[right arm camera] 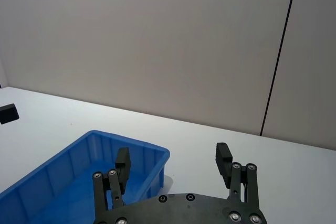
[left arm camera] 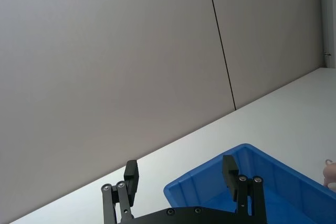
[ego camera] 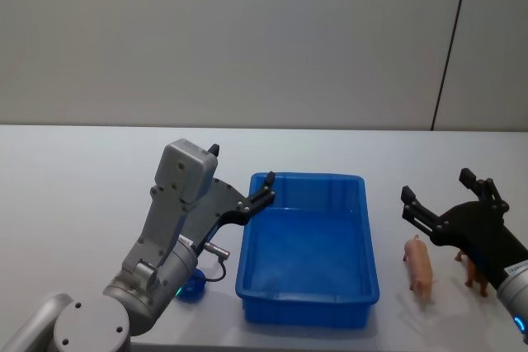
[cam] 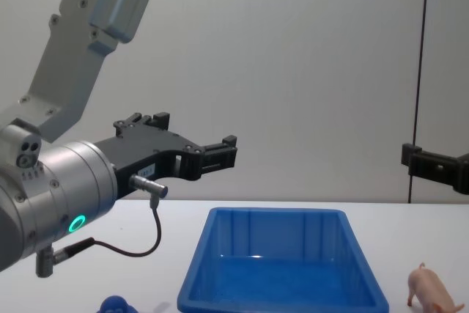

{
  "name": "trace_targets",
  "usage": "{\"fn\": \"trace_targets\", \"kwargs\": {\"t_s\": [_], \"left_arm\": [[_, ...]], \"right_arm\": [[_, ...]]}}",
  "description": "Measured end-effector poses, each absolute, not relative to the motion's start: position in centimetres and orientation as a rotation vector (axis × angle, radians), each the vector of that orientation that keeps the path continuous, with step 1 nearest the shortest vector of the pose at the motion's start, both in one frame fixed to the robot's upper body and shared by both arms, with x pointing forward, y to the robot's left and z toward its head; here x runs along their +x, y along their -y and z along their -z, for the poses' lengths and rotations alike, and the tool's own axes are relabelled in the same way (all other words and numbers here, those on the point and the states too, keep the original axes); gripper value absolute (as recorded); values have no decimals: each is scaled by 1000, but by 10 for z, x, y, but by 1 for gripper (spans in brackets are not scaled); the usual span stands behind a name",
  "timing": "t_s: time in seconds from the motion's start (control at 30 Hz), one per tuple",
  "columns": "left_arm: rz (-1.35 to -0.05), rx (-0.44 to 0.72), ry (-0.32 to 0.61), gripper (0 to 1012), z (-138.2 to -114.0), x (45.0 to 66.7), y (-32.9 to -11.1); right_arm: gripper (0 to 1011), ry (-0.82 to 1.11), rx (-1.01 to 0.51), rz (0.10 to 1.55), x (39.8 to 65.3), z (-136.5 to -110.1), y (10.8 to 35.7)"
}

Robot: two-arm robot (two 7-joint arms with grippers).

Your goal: Pick up the two dolls from the table and place them into the box.

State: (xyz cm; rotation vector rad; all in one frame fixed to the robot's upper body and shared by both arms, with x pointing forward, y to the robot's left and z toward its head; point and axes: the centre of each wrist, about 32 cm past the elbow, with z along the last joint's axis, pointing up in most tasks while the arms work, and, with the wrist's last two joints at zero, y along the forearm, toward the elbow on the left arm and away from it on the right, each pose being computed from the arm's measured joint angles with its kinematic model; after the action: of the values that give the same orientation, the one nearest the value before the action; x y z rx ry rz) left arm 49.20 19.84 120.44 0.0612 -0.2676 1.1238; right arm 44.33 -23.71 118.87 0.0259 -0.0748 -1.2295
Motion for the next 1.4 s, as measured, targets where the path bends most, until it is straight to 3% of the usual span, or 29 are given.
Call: {"fn": "trace_targets", "kwargs": {"t_s": [0.97,1.4], "left_arm": [[-1124,61,268,1003,-1204,492,-198],[-1124,61,268,1003,-1204,492,-198]], "right_arm": [[1001,76,25,1231,443,-1189,238],[1001,94,-37,1264,445,-1187,265]]}}
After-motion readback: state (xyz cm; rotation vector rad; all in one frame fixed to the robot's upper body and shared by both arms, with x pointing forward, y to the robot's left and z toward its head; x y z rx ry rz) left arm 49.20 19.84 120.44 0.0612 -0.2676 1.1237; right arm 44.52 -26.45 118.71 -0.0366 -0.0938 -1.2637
